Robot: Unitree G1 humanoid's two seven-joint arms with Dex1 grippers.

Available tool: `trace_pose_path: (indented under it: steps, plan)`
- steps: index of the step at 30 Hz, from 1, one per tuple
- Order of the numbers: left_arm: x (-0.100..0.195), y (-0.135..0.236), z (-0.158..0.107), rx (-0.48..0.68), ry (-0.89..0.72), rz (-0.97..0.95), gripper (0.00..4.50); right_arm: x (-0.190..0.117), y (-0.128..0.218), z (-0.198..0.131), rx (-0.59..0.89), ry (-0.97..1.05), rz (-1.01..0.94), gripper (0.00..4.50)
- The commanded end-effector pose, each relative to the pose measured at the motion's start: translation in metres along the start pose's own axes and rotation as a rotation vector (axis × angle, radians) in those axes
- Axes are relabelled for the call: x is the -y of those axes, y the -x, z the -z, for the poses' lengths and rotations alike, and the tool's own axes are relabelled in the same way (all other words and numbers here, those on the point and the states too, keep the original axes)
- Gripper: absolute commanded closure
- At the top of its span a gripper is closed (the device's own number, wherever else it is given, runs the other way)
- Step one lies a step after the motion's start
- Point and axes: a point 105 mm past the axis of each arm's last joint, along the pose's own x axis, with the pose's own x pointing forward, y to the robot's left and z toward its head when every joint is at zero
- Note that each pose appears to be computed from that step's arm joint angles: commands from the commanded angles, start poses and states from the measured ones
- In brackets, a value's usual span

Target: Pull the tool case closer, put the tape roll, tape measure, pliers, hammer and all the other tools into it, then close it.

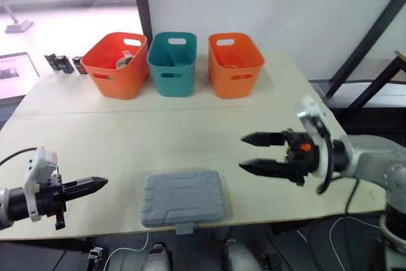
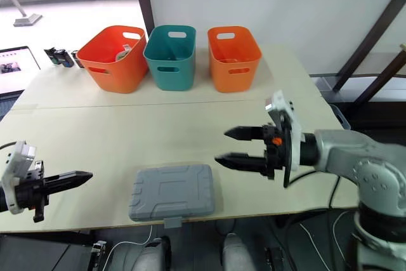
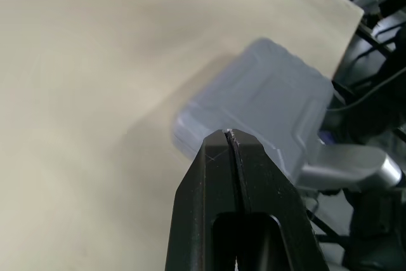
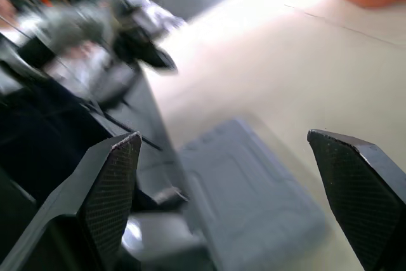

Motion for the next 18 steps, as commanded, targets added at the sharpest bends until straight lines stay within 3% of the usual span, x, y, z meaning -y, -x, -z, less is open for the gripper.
trace_pose_path:
  steps: [1, 7, 18]
  plan:
    - [-0.002, 0.001, -0.015, 0.014, -0.092, -0.019, 4.5, -0.002, 0.011, 0.004, -0.035, 0.159, 0.024, 0.07]
    - [-0.011, 0.006, -0.021, 0.011, -0.142, -0.063, 4.5, 0.007, 0.017, 0.011, -0.048, 0.227, 0.058, 0.07]
    - [-0.002, 0.002, -0.015, -0.003, -0.184, -0.05, 4.5, 0.014, 0.012, 0.024, -0.059, 0.249, 0.037, 0.07]
